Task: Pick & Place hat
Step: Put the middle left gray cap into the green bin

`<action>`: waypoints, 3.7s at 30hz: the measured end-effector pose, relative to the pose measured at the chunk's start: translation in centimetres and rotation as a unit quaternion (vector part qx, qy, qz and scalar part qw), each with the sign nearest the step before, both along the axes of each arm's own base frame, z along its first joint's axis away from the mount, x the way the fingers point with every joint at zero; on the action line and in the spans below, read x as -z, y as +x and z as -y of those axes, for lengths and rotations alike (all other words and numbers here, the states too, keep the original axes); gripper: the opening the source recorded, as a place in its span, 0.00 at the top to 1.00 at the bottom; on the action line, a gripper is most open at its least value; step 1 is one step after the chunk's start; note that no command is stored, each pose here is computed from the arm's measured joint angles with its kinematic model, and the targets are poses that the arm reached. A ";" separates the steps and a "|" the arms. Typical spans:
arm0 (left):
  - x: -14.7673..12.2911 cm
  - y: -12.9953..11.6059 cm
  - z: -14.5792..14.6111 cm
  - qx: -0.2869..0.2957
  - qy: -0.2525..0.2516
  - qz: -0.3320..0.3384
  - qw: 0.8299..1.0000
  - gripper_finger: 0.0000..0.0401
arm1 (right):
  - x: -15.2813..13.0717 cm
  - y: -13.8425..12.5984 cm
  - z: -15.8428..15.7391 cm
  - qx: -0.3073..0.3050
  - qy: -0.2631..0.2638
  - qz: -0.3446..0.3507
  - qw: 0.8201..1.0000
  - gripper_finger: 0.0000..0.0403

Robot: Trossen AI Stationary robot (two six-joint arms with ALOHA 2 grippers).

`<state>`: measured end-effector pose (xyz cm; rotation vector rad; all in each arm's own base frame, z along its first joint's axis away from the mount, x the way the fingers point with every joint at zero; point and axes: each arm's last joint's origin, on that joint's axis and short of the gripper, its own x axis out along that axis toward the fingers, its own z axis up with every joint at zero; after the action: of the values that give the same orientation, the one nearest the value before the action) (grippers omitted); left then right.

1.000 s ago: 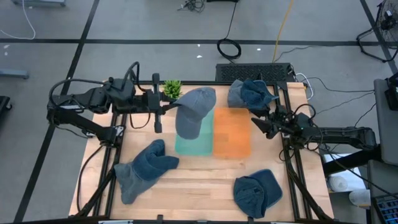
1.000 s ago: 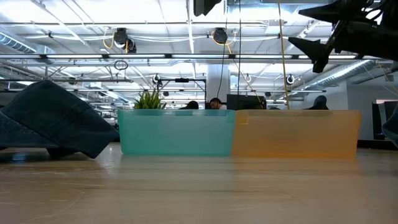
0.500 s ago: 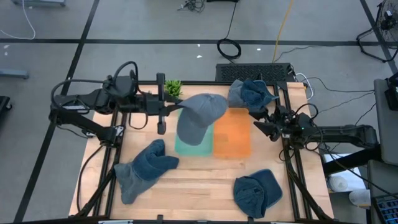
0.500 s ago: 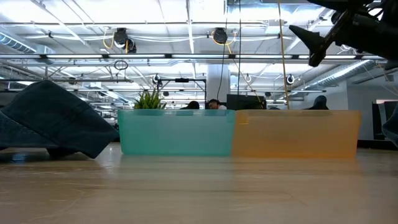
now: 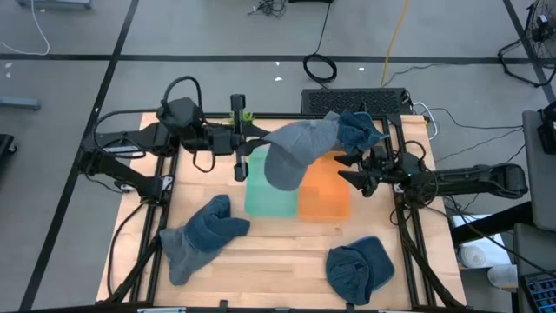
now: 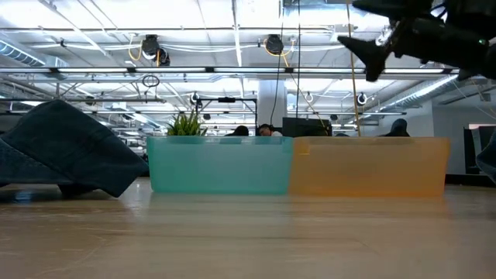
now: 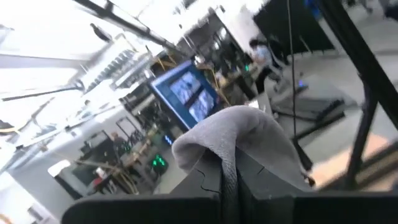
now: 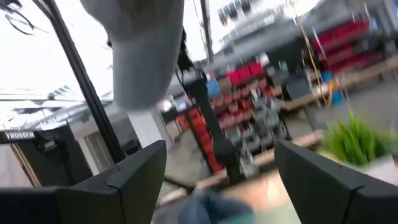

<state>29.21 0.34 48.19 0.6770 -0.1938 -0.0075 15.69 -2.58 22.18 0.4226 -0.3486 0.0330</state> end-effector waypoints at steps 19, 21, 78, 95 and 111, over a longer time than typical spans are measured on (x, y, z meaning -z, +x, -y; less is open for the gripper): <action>0.6 2.1 -0.4 0.040 -0.013 0.031 0.999 0.99 | -4.5 6.9 0.1 -0.102 -0.095 0.039 0.989 0.28; 0.5 2.1 -0.4 0.041 -0.013 0.035 0.998 0.99 | -5.0 7.6 -0.1 -0.103 -0.113 0.047 0.987 0.28; 2.0 0.1 -0.8 -0.040 -0.086 -0.106 0.990 0.85 | -7.9 8.0 -3.4 -0.207 -0.215 0.006 0.954 1.00; 3.2 -3.8 -0.7 -0.064 -0.148 -0.244 0.956 0.61 | -5.1 7.1 -2.9 -0.157 -0.194 -0.192 0.949 1.00; 4.6 -4.4 -0.5 -0.053 -0.214 -0.322 0.921 0.53 | -3.3 8.2 -3.6 -0.191 -0.149 -0.244 0.939 1.00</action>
<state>24.80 0.81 43.56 0.2193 0.4689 -0.0810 23.92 1.04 25.46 0.1810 0.2329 0.3499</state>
